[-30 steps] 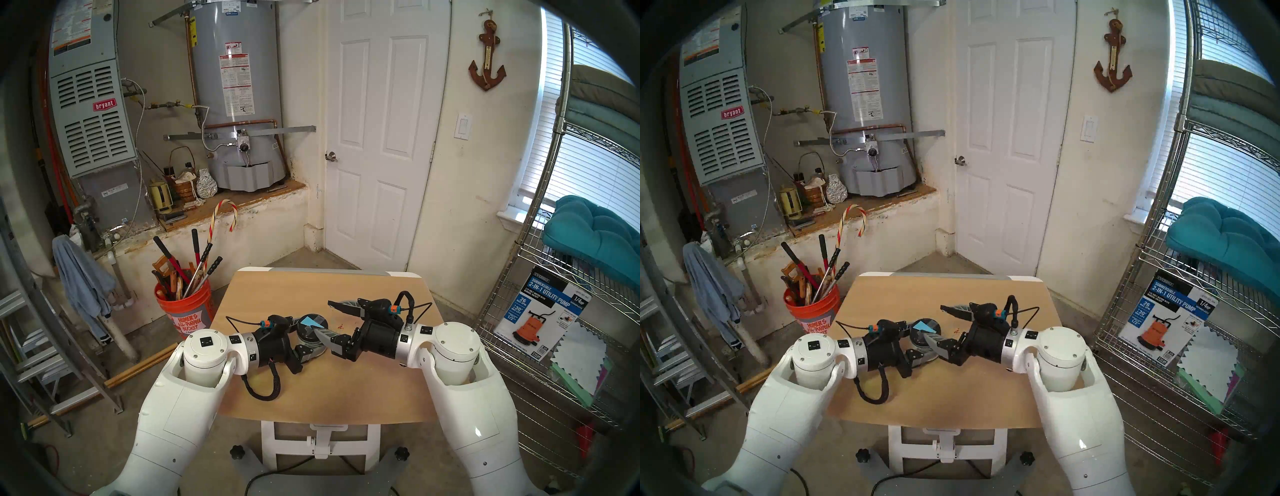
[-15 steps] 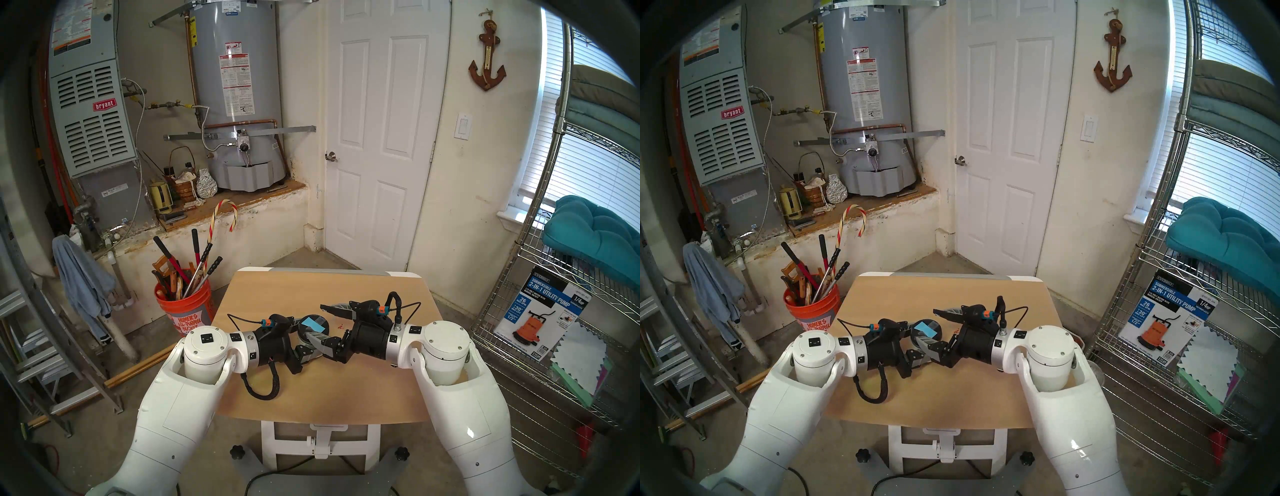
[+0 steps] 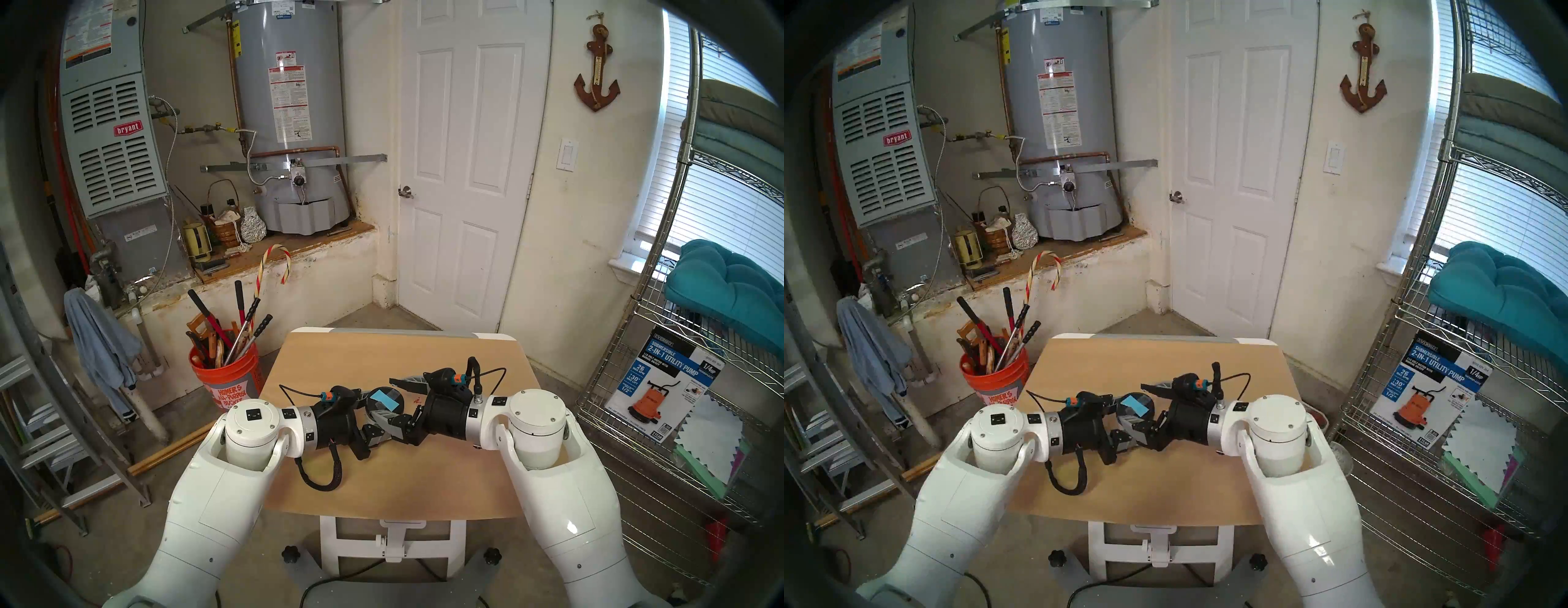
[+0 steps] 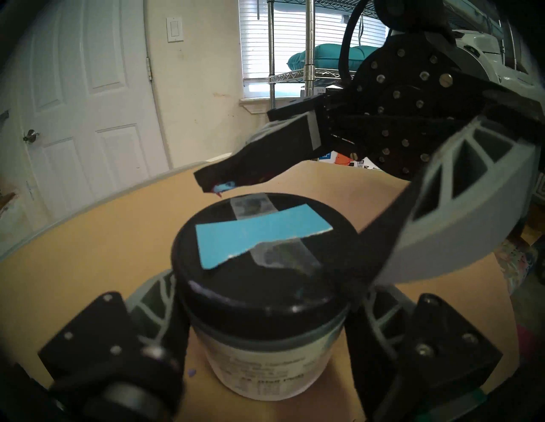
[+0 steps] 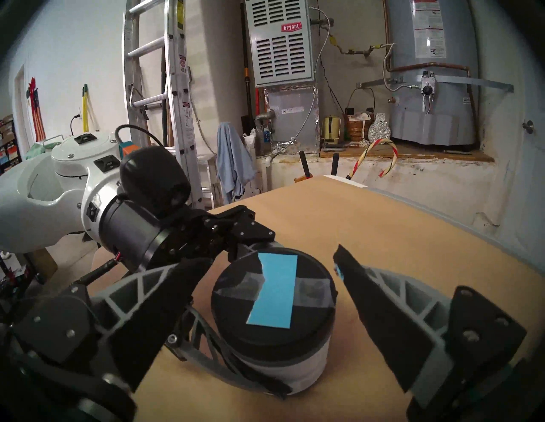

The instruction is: Open paint jar

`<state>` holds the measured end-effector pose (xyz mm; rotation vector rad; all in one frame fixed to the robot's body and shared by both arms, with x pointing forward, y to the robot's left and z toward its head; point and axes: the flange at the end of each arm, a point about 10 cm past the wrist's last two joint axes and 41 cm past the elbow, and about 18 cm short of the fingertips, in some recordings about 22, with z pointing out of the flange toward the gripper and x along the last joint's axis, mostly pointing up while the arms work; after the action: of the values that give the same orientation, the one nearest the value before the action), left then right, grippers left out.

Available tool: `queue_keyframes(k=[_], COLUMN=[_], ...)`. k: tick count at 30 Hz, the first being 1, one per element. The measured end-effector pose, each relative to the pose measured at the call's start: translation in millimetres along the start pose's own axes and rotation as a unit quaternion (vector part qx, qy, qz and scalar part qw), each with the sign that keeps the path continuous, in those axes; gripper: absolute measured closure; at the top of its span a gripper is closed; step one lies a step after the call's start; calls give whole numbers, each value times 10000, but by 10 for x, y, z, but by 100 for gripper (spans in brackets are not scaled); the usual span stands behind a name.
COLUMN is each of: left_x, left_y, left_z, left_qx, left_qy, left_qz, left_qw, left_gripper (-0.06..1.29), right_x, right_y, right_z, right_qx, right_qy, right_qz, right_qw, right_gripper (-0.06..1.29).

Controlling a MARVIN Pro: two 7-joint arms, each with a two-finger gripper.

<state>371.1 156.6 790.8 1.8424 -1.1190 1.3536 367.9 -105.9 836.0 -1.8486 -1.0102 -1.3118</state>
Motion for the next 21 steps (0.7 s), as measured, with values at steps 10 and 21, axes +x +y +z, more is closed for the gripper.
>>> queue_keyframes(k=[10, 21], left_x=[-6, -18], left_y=[10, 9], left_z=[0, -14], left_qx=[-40, -41], left_qy=[15, 30], left_qz=[-3, -18], left_qw=[10000, 10000], left_gripper=[45, 45], right_x=[-5, 49], right_y=[-21, 22], right_z=[119, 215], right_qx=[-22, -208], right_qy=[-170, -444], right_qz=[-93, 16], right_qw=[9998, 9988], right_gripper=[1, 1])
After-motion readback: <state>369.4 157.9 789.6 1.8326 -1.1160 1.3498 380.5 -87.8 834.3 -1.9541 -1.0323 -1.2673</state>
